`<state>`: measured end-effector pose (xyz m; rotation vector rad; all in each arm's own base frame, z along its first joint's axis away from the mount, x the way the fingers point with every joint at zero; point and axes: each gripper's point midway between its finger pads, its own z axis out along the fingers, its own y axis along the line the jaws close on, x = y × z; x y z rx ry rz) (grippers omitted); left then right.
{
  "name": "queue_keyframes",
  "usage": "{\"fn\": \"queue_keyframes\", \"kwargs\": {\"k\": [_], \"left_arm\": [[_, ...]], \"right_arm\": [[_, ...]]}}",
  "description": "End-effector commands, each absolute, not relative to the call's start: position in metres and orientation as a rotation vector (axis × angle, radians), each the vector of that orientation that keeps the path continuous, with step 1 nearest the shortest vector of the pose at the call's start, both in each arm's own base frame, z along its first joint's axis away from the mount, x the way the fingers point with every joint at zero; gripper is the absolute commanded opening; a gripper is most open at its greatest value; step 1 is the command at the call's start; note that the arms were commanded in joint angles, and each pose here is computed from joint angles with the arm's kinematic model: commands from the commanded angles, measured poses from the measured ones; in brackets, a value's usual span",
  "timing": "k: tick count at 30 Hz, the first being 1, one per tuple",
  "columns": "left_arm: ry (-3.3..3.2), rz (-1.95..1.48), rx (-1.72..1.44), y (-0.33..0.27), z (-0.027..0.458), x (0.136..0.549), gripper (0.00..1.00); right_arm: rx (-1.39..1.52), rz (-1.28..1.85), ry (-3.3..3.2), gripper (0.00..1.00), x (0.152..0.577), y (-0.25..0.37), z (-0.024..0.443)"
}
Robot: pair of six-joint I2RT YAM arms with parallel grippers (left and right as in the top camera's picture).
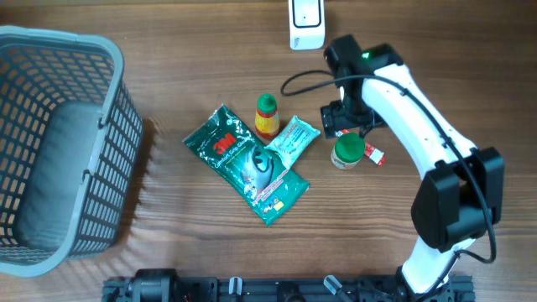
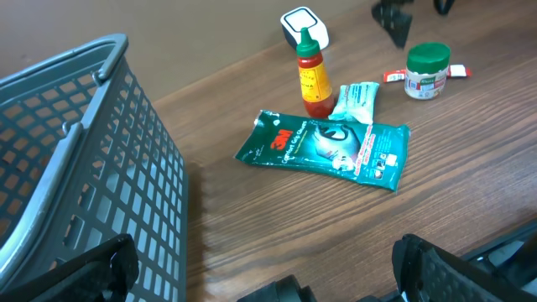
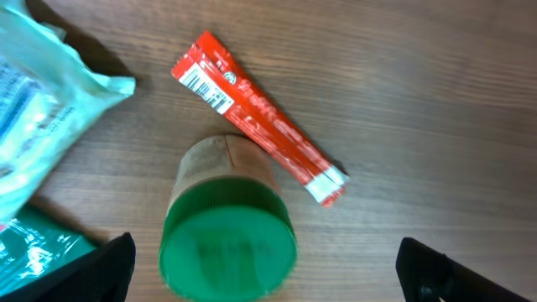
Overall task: Scan the item barcode
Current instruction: 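Reach right gripper over the green-capped jar and grasp it, then close right gripper on the jar and lift it off the table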
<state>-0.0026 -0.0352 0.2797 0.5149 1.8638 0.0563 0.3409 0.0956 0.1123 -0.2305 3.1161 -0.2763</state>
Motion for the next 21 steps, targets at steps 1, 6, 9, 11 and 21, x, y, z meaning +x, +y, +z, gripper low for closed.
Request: {"fn": "queue_keyframes", "kwargs": {"k": [1, 6, 9, 11, 21], "left_arm": [[1.855, 0.062, 0.52, -0.035, 0.281, -0.003, 1.0], [1.855, 0.062, 0.52, -0.035, 0.281, -0.003, 1.0], [1.855, 0.062, 0.52, -0.035, 0.281, -0.003, 1.0], [1.855, 0.062, 0.52, -0.035, 0.281, -0.003, 1.0], [1.855, 0.062, 0.52, -0.035, 0.281, -0.003, 1.0]], "right_arm": [[0.245, -0.292, 3.056, 1.0, 0.347, 0.092, 0.142], [1.319, -0.165, 2.864, 1.0, 0.325, 0.107, 0.14], [1.884, -0.187, 2.541, 1.0, 0.318, 0.108, 0.13], [2.074, -0.195, 2.408, 1.0, 0.314, 0.11, 0.124], [2.124, -0.196, 2.4, 1.0, 0.305, 0.111, 0.065]]}}
